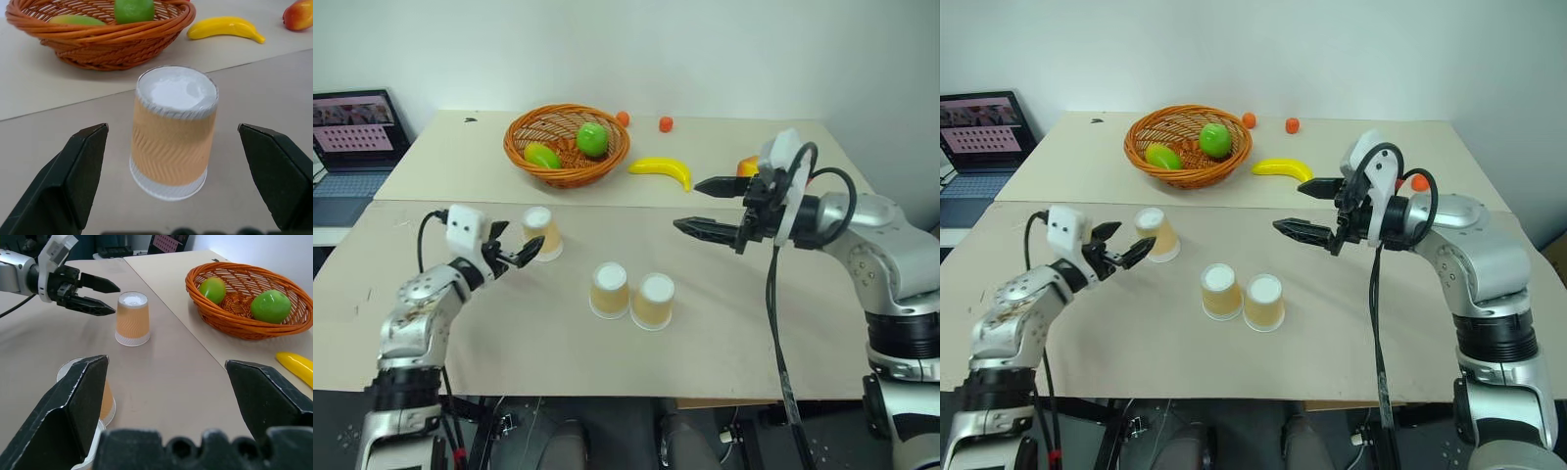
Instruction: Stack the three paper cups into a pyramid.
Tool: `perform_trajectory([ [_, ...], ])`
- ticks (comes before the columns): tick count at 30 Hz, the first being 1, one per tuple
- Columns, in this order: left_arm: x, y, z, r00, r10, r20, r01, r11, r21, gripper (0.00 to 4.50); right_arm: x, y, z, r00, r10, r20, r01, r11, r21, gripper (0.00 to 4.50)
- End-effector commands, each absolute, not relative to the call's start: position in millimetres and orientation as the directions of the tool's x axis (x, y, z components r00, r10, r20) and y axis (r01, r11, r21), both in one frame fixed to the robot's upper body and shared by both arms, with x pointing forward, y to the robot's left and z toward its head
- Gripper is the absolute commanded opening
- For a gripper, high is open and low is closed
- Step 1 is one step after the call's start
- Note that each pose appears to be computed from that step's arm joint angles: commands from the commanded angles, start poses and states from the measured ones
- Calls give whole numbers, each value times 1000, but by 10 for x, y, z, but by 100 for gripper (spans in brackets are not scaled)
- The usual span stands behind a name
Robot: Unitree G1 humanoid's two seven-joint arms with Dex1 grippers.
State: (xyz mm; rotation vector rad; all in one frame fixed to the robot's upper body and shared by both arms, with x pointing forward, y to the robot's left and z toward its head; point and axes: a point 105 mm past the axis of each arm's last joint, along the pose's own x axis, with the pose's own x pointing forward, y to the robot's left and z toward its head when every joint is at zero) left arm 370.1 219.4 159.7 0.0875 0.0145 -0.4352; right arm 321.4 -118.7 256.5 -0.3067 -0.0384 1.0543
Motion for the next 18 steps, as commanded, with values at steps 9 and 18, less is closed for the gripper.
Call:
perform_trajectory([
  [9,3992,1987,1731,902,-430,48,422,899,116,450,3125,-1278,2718,543,836,-76,-809,497,-315,447],
  [18,4028,1988,1658,908,-417,41,410,904,117,277,3098,-1291,2709,554,829,-75,-802,508,-314,450],
])
